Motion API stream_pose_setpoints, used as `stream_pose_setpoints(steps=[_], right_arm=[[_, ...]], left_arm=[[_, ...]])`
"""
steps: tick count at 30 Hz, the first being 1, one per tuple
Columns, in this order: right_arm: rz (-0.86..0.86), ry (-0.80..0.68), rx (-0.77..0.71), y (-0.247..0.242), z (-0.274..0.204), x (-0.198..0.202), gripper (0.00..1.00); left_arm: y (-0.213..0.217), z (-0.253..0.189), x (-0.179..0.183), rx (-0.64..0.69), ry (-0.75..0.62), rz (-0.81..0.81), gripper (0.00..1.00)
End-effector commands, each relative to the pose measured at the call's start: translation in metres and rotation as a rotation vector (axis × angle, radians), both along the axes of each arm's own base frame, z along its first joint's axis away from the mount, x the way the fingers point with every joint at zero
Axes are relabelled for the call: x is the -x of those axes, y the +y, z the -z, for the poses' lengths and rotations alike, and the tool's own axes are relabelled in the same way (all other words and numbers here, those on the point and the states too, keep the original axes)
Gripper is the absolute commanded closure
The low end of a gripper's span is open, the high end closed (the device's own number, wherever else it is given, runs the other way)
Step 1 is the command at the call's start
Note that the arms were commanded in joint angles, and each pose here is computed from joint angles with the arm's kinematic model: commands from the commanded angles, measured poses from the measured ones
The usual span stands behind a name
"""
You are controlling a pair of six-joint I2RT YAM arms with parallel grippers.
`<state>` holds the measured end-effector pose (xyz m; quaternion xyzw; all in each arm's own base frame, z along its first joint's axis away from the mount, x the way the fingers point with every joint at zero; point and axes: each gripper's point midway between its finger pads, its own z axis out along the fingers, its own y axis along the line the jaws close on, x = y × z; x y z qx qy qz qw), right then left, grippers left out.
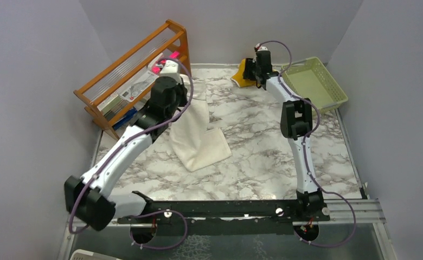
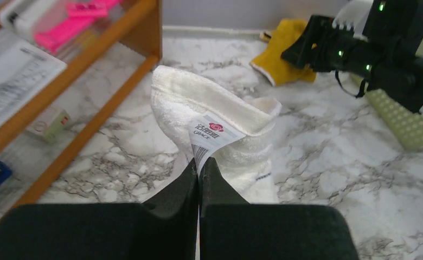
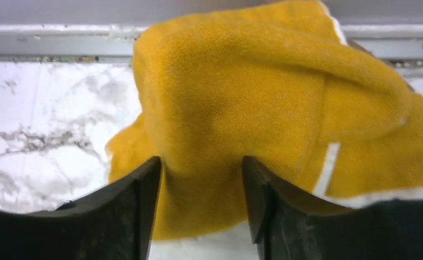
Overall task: Roll the towels
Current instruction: Flatten out the towel at the center of the board.
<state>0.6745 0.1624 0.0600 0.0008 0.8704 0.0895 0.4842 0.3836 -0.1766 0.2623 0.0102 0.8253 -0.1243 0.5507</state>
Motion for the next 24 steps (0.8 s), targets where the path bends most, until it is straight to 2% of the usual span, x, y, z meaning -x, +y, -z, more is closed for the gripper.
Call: stream_pose_setpoints(steps=[1,2,3,5,8,10,15,19,24], right_arm=[[-0.12,-0.148,-0.112,0.015,-0.076,0.014,0.32],[-0.133,-0.186,-0.123,0.02,-0.092,0.027,0.23],[-0.141,-0.211,-0.125,0.023,-0.102,0.041,0.2],[-0.163,-0.264,-0.126,0.029,-0.138,0.076,0.19],[-0.239,-0.26,-0.111,0.047,-0.145,0.136,0.19],[-0.293,-0.232,-0.074,0.065,-0.136,0.176,0.2],[-0.381,-0.036,-0.003,0.112,-0.063,0.252,0.24],[-0.415,0.1,0.055,0.138,-0.013,0.278,0.32],[-0.407,0.16,0.166,0.145,0.017,0.291,0.36]], left_arm=[[0.041,-0.033,0.03,-0.046,-0.101,-0.095,1.0],[0.05,-0.038,0.036,-0.056,-0.114,-0.117,1.0],[0.058,-0.04,0.043,-0.069,-0.122,-0.134,1.0],[0.072,-0.041,0.054,-0.097,-0.123,-0.165,1.0],[0.092,-0.035,0.073,-0.143,-0.105,-0.197,1.0],[0.105,-0.03,0.086,-0.165,-0.094,-0.224,1.0],[0.134,-0.02,0.117,-0.171,-0.092,-0.302,1.0],[0.146,-0.014,0.136,-0.144,-0.095,-0.332,1.0],[0.157,-0.015,0.15,-0.135,-0.095,-0.359,1.0]])
